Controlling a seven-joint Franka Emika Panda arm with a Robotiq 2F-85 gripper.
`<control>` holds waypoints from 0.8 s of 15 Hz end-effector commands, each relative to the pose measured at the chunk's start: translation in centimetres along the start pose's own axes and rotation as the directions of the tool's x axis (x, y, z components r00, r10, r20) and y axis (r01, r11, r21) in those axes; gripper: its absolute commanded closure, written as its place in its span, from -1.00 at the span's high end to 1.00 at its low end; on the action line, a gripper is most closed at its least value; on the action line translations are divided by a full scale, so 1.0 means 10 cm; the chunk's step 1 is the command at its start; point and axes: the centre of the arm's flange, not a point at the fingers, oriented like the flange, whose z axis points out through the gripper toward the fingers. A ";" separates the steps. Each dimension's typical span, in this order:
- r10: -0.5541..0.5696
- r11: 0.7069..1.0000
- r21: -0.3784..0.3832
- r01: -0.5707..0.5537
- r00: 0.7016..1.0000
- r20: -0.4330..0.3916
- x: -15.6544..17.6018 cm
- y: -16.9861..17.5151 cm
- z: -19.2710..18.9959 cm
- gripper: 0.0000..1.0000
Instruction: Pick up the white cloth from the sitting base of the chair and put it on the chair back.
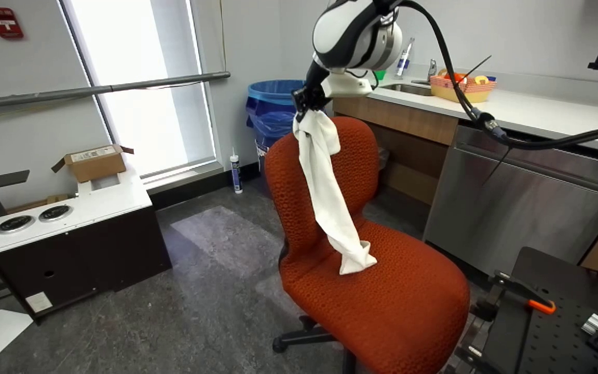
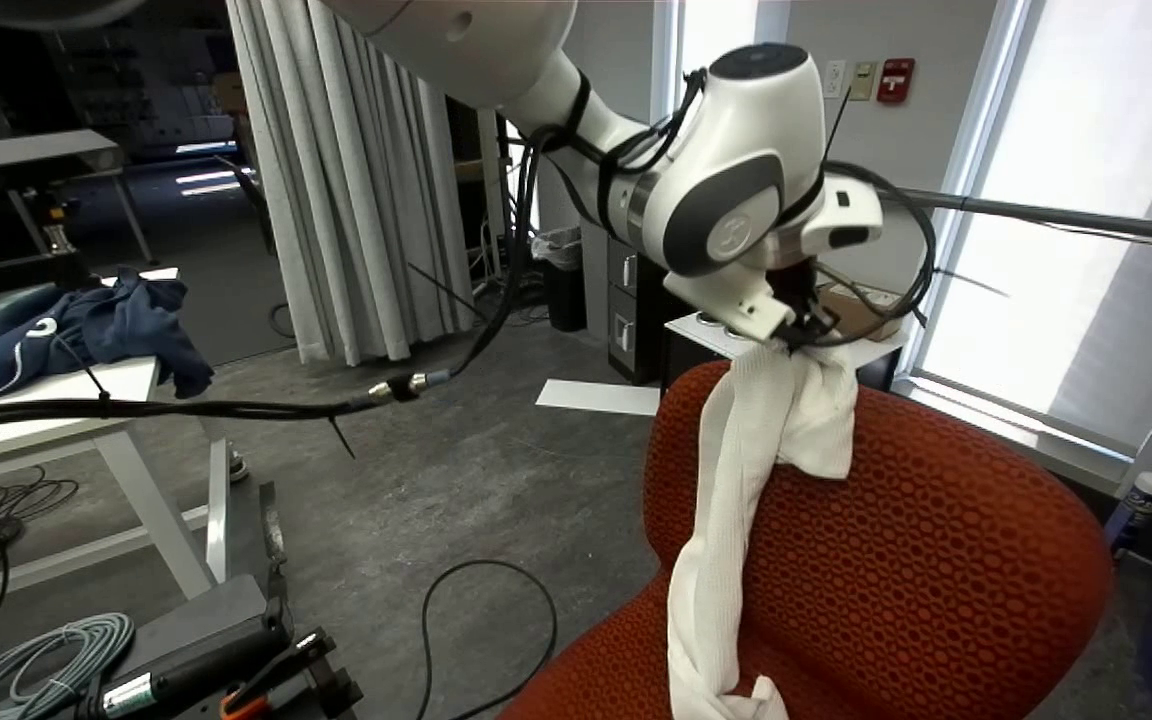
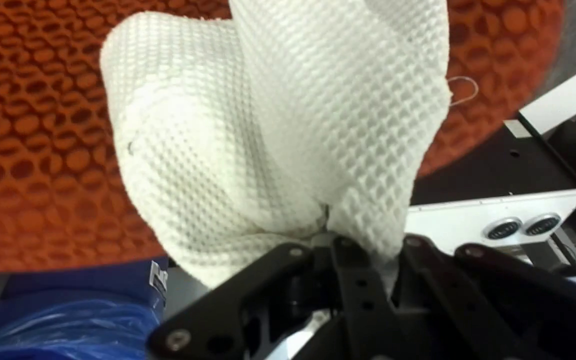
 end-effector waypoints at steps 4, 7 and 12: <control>0.008 1.000 0.025 -0.004 0.990 -0.143 1.23 -0.47 -0.30 -1.00; 0.028 0.999 -0.011 -0.031 0.980 -0.199 1.64 -0.23 -0.32 -1.00; 0.029 0.995 -0.086 -0.051 0.969 -0.245 1.88 0.14 0.08 -1.00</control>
